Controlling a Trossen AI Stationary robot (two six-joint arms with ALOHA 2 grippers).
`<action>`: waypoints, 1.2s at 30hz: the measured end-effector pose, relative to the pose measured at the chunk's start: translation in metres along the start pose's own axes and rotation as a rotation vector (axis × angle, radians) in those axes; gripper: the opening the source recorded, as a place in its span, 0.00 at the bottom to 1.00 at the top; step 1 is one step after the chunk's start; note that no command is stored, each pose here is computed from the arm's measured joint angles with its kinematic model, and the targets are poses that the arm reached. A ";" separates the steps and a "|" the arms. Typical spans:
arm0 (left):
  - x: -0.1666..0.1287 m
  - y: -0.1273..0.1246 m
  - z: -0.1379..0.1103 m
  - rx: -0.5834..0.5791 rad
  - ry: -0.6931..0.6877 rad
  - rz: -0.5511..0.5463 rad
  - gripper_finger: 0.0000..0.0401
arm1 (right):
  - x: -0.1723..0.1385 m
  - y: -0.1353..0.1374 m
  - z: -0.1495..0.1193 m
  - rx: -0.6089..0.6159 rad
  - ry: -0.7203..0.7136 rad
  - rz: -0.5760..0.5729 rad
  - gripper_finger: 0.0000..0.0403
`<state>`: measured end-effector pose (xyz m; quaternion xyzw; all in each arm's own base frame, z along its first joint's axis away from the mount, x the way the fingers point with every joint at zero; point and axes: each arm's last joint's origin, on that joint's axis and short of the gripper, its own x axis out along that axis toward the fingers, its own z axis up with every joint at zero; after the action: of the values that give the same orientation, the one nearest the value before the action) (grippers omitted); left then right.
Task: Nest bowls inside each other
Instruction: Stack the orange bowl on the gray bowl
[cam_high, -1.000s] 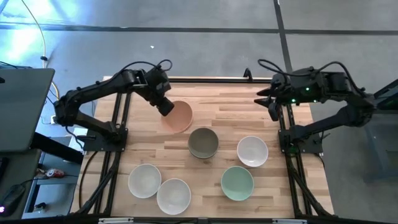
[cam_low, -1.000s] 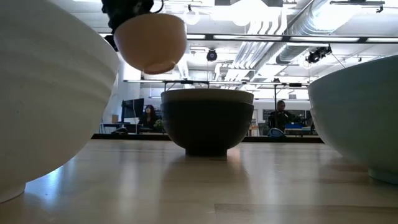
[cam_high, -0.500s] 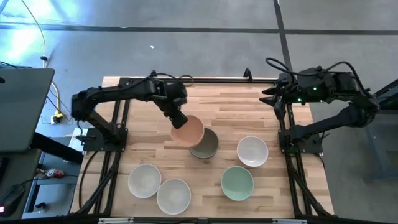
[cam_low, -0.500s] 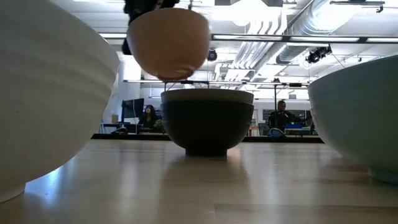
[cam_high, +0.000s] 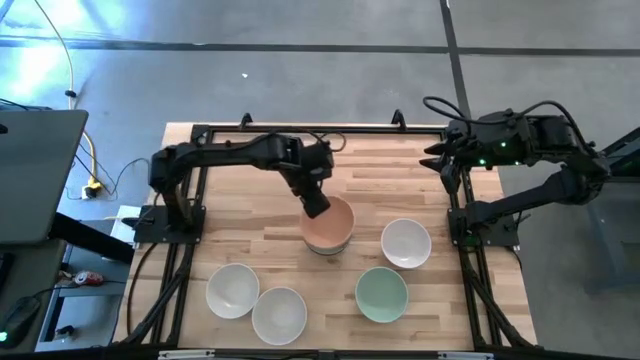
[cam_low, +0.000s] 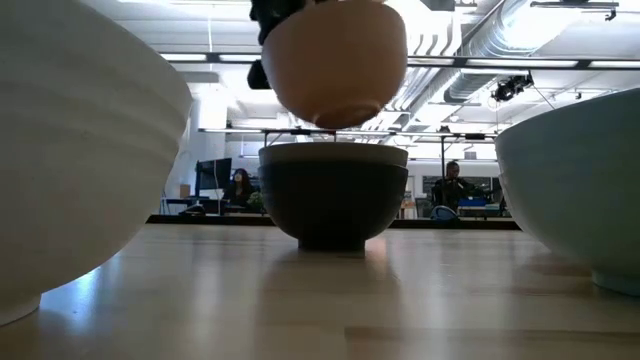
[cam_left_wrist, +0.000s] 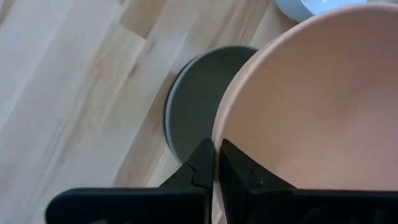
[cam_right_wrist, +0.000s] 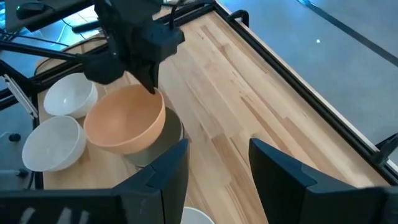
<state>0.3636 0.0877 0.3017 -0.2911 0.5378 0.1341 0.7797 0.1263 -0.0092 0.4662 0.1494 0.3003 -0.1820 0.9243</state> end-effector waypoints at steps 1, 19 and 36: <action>0.004 -0.001 0.000 0.002 0.013 0.004 0.00 | 0.000 0.000 0.000 -0.001 0.003 -0.001 0.39; 0.040 0.002 0.006 -0.001 0.050 0.115 0.00 | 0.000 -0.001 -0.002 -0.007 0.016 -0.006 0.39; 0.066 0.004 0.006 0.006 0.108 0.168 0.00 | 0.000 -0.001 -0.002 -0.003 0.016 -0.005 0.39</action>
<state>0.3913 0.0878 0.2418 -0.2495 0.6020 0.1818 0.7364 0.1252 -0.0091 0.4650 0.1486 0.3084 -0.1824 0.9217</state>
